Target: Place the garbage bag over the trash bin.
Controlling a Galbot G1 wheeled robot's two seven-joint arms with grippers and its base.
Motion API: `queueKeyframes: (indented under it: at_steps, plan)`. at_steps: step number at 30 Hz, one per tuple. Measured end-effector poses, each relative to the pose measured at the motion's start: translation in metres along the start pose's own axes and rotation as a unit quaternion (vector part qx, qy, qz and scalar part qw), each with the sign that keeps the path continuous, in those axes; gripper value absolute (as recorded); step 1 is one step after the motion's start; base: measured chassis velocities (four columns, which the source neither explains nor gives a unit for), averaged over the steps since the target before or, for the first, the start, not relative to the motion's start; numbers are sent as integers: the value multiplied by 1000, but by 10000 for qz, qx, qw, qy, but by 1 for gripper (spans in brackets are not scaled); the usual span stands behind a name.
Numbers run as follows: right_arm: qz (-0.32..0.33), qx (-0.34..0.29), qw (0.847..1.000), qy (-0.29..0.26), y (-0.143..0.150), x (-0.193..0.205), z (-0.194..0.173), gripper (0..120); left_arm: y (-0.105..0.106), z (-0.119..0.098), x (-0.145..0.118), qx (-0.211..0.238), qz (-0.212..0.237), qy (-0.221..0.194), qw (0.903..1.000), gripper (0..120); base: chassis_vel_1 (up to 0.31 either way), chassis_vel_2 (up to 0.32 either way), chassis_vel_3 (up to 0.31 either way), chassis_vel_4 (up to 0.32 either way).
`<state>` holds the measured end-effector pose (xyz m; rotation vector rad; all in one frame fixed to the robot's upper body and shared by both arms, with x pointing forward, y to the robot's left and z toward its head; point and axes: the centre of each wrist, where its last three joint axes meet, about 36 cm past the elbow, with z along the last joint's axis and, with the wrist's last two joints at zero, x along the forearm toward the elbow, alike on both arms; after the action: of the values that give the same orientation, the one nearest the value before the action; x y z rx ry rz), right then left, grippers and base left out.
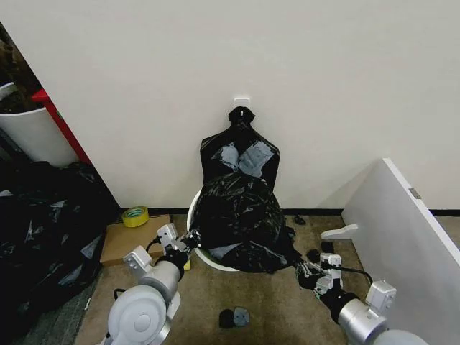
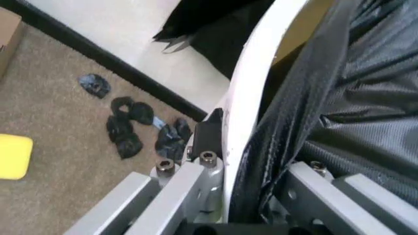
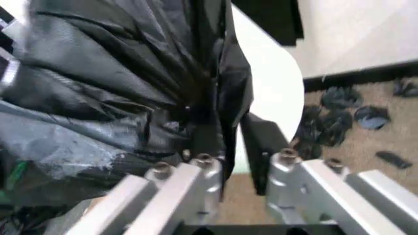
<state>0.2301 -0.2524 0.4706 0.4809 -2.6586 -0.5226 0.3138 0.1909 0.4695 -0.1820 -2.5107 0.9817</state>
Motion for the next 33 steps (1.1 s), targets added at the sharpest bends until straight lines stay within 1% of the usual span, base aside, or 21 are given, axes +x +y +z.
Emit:
queueKeyframes:
  at_steps: [2, 3, 5, 6, 8, 9, 10, 11, 12, 13, 14, 18, 19, 20, 21, 24, 25, 29, 30, 32, 33]
  plan:
    - [97, 71, 9999, -123, 2, 5, 2, 20, 2, 1, -4, -2, -42, 33, 10000, 1, 0, 0, 0, 0]
    - [125, 69, 9998, -142, 3, 6, 3, 22, 3, 1, -5, 0, -55, 38, 10000, 1, 0, 0, 0, 0]
    - [323, 8, 9991, -263, 1, 13, 4, 31, 4, 3, -9, 9, -102, 88, 9999, 1, 0, 0, 0, 0]
    - [323, 8, 9991, -263, 1, 13, 4, 31, 4, 3, -9, 9, -102, 88, 9999, 1, 0, 0, 0, 0]
    - [453, -71, 9982, -380, -1, 16, 4, 41, 5, 4, -10, -1, -113, 124, 9999, 1, 0, 0, 0, 0]
    - [481, -90, 9979, -413, -2, 16, 4, 43, 6, 4, -10, -6, -119, 132, 9998, 1, 0, 0, 0, 0]
    - [537, -124, 9972, -502, -2, 18, 4, 48, 7, 4, -11, -20, -142, 145, 9998, 1, 0, 0, 0, 0]
    - [555, -137, 9967, -569, -1, 19, 3, 50, 8, 4, -12, -27, -156, 151, 9998, 1, 0, 0, 0, 0]
    - [576, -158, 9956, -717, 1, 23, 2, 58, 9, 4, -14, -55, -191, 175, 9997, 1, 0, 0, 0, 0]
    - [576, -158, 9956, -717, 1, 23, 2, 58, 9, 4, -14, -55, -191, 175, 9997, 1, 0, 0, 0, 0]
    - [587, -143, 9949, -803, 2, 24, 0, 61, 9, 5, -15, -81, -208, 191, 9996, 1, 0, 0, 0, 0]
    - [570, 288, 9896, -1288, 4, 31, -11, 77, 13, 6, -18, -274, -286, 285, 9988, 1, 0, 0, 0, 0]
    - [510, 405, 9884, -1375, 6, 33, -14, 79, 14, 7, -18, -330, -296, 295, 9986, 1, 0, 0, 0, 0]
    - [304, 701, 9860, -1479, 8, 37, -20, 86, 15, 7, -18, -465, -300, 323, 9979, 1, 0, 0, 0, 0]
    - [304, 701, 9860, -1479, 8, 37, -20, 86, 15, 7, -18, -465, -300, 323, 9979, 1, 0, 0, 0, 0]
    - [-69, 1272, 9829, -1332, 12, 37, -19, 98, 14, 6, -22, -648, -262, 344, 9970, 1, 0, 0, 0, 0]
    - [-125, 1367, 9824, -1269, 13, 36, -18, 98, 14, 6, -22, -685, -258, 342, 9967, 1, 0, 0, 0, 0]
    - [-656, 1995, 9762, -535, 21, 30, -16, 100, 12, 8, -25, -966, -198, 332, 9946, 1, 0, 0, 0, 0]
    - [-656, 1995, 9762, -535, 21, 30, -16, 100, 12, 8, -25, -966, -198, 332, 9946, 1, 0, 0, 0, 0]
    - [-900, 2184, 9714, -217, 21, 26, -20, 100, 12, 8, -25, -1081, -174, 349, 9934, 1, 0, 0, 0, 0]
    - [-944, 2196, 9709, -152, 21, 25, -21, 100, 12, 8, -25, -1096, -170, 353, 9932, 1, 0, 0, 0, 0]
